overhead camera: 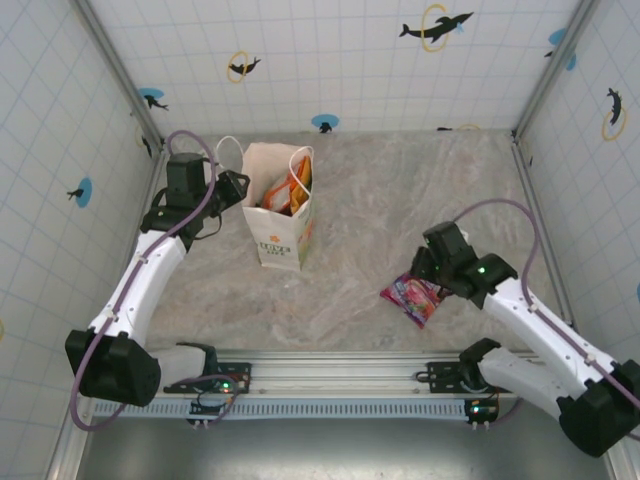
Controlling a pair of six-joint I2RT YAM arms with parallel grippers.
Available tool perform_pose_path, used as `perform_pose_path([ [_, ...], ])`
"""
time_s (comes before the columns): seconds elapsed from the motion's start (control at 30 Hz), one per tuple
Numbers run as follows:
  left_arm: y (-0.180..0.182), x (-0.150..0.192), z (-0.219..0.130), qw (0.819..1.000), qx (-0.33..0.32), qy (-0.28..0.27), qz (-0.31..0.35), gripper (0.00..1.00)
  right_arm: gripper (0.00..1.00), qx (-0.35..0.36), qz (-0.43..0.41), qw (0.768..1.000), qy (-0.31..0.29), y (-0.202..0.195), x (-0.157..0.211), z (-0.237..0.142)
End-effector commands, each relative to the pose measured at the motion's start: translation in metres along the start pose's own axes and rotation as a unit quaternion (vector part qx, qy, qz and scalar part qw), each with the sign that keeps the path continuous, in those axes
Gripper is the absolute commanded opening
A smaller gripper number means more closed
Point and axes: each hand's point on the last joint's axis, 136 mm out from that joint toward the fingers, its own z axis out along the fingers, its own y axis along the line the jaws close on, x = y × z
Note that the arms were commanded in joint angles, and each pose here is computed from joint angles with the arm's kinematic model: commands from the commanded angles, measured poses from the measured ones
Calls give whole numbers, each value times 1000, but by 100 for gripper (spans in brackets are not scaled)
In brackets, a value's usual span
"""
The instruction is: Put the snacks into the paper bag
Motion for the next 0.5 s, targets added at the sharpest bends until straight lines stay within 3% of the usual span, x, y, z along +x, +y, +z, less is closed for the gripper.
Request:
perform_pose_path([
  [0.0,0,1,2,1000,12,1,12,31,73,30,71,996,48,-36,26,3],
  [0.17,-2,1,5,1000,16,6,18,32,77,1,127,987,95,-51,43,24],
  [0.47,-5,-1,2,1000,21,2,19,31,80,-67,162,978,115,-42,52,48],
])
